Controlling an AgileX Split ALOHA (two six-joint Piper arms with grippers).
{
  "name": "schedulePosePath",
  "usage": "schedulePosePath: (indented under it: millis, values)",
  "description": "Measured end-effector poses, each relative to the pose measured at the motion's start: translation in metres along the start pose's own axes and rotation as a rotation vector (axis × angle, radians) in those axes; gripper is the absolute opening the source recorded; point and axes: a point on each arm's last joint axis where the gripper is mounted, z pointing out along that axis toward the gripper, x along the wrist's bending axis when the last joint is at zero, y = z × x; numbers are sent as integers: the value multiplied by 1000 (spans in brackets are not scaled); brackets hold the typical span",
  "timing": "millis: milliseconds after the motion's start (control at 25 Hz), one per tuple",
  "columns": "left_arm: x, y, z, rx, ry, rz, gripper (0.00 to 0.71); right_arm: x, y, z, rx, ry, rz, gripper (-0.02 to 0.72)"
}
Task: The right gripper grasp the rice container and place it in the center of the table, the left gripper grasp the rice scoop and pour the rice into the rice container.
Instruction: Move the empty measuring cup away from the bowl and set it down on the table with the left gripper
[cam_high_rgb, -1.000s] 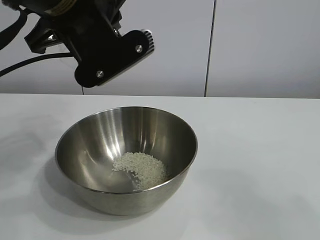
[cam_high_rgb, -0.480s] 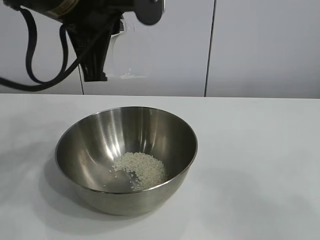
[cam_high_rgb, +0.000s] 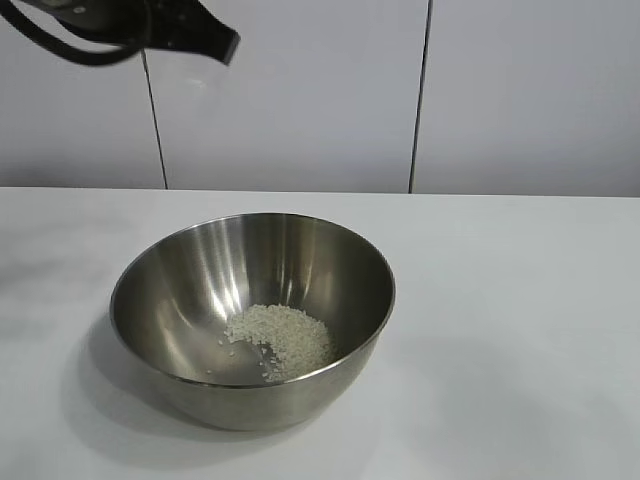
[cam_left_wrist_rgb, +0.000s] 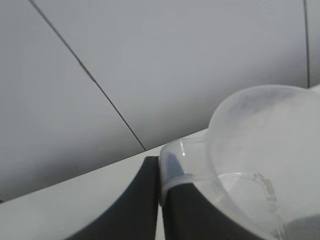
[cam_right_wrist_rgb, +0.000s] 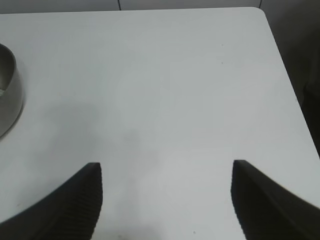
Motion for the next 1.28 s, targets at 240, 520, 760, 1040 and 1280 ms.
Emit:
schedulePosePath:
  millis: [240,520,760,1040,1280]
  values:
    - [40,-22,11,97,2,-88,6,0,0,0,0,0,0,495]
    - [94,-59,12,222,90,-382,6,0,0,0,0,0,0,495]
    - [105,-60,11,232,65,-412,6,0,0,0,0,0,0,495]
    - [105,-60,11,232,58,-374,6,0,0,0,0,0,0,495]
    - [106,-52,13,207,65,-371,6,0,0,0,0,0,0,495]
